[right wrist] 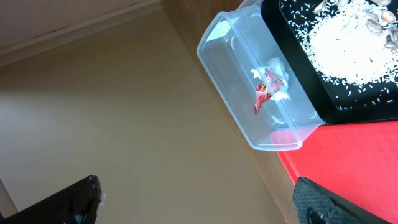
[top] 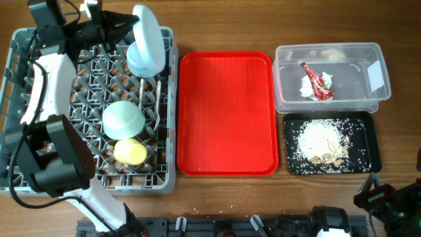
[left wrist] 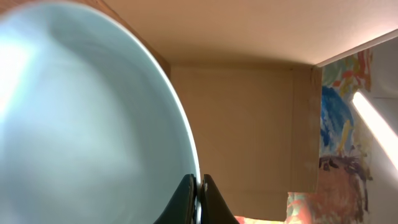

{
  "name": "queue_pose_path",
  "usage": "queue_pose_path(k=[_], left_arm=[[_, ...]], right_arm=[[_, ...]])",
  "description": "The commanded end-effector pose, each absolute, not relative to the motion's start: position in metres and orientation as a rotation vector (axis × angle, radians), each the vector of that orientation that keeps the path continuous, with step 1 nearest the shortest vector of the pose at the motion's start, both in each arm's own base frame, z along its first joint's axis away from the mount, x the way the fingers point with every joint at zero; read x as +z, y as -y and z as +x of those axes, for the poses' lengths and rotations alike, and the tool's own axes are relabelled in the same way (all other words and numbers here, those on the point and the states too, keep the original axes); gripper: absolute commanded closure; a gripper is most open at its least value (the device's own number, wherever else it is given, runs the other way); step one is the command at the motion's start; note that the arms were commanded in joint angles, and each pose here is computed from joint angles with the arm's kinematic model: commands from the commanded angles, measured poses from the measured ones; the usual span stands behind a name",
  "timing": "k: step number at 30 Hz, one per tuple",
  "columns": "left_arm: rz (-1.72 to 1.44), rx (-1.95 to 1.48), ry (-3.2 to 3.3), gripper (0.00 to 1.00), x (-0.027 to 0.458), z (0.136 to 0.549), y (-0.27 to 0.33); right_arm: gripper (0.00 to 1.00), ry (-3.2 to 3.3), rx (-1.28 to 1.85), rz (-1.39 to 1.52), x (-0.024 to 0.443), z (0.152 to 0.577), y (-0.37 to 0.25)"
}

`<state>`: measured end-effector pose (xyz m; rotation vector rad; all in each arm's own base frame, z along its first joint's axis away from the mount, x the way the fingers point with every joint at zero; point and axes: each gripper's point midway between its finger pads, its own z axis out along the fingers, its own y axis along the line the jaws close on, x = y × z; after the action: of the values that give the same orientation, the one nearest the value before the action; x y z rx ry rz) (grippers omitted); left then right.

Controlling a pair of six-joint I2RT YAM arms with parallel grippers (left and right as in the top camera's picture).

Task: Sort waste into correct bins and load items into the dishwasher rack
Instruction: 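Stand the plate upright in the rack slots and release it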

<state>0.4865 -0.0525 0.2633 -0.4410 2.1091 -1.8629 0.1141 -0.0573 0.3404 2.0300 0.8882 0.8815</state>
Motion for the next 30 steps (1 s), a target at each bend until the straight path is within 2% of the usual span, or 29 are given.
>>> queue_pose_path(k=[1,7,16,22,25,26,27,30], left_arm=[[-0.371,-1.828,-2.078,0.96,0.281,0.483,0.048],[-0.325,-1.845,-2.089,0.96,0.279,0.48,0.059],[-0.367,-1.863,-2.117,0.96,0.245,0.491,0.056],[-0.317,-1.83,-2.121,0.81,0.221,0.498,0.055],[-0.337,-1.752,-2.143,0.67,0.207,0.502,0.05],[-0.354,-1.713,-2.154,0.57,0.202,0.504,0.047],[-0.373,-1.683,-2.164,0.38,0.198,0.505,0.044],[-0.417,-1.641,-2.171,0.11,0.192,0.507,0.032]], right_arm=[[0.0,-0.871,0.875,2.034,0.34,0.113,0.059],[0.01,-0.871,0.875,2.034,0.34,0.113,0.059],[0.01,-0.872,0.876,2.034,0.34,0.113,0.059],[0.0,-0.871,0.875,2.034,0.34,0.113,0.059],[0.0,-0.871,0.875,2.034,0.34,0.113,0.059],[0.0,-0.871,0.875,2.034,0.34,0.113,0.059],[0.0,-0.871,0.875,2.034,0.34,0.113,0.059],[0.0,-0.871,0.875,2.034,0.34,0.113,0.059]])
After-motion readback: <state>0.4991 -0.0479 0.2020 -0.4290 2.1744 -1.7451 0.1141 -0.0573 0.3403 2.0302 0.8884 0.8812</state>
